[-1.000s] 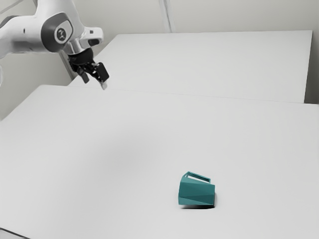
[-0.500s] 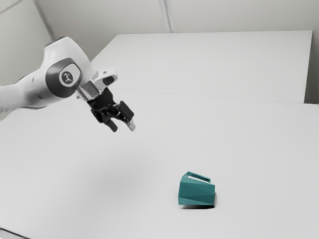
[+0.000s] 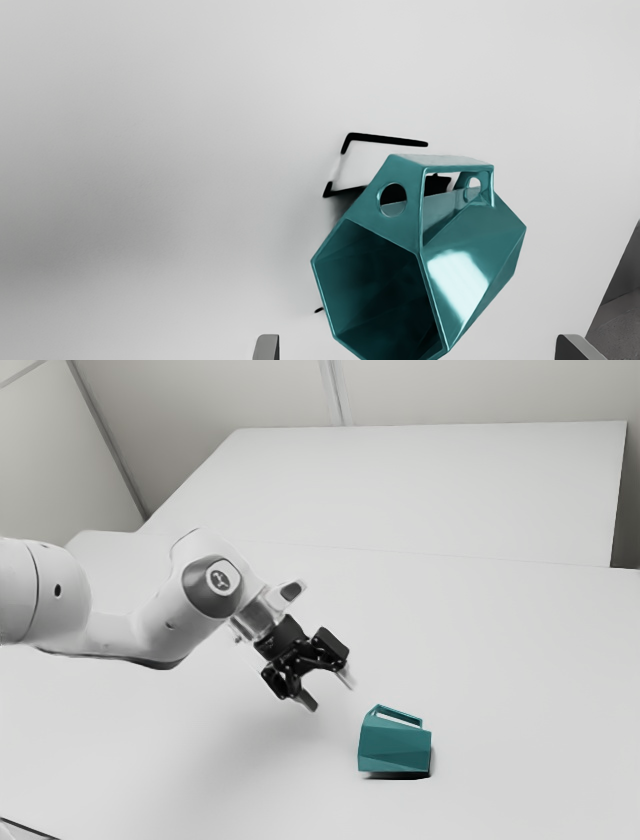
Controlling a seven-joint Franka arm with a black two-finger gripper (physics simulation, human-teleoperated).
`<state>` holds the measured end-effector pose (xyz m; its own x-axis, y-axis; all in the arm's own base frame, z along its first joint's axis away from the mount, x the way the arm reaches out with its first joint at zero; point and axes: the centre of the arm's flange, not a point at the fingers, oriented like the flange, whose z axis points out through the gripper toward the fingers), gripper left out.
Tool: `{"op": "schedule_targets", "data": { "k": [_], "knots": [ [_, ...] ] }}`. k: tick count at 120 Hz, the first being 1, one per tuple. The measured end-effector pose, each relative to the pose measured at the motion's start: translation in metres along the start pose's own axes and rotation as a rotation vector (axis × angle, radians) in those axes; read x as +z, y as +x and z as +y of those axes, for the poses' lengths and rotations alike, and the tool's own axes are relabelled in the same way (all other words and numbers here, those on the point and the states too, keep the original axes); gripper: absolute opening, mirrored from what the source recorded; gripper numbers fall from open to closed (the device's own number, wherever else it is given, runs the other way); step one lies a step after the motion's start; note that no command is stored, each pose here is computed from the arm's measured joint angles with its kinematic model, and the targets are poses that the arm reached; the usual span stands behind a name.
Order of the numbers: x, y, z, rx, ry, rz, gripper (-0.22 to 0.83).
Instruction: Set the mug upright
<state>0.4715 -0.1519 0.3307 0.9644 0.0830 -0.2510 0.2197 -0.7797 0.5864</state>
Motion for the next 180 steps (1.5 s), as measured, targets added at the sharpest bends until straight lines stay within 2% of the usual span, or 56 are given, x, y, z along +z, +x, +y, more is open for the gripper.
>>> {"op": "schedule_targets", "data": {
  "k": [31, 56, 67, 117, 143, 180],
  "knots": [
    [0.041, 0.004, -0.002, -0.052, -0.099, -0.030, 0.61],
    [0.057, -0.004, 0.012, -0.007, -0.126, -0.047, 0.56],
    [0.060, -0.006, 0.016, 0.012, -0.130, -0.051, 0.48],
    [0.065, -0.010, 0.028, 0.068, -0.150, -0.050, -0.01],
    [0.068, -0.013, 0.033, 0.077, -0.156, -0.051, -0.11],
    [0.061, -0.011, 0.063, 0.112, -0.184, -0.028, -0.15]
  ]
}}
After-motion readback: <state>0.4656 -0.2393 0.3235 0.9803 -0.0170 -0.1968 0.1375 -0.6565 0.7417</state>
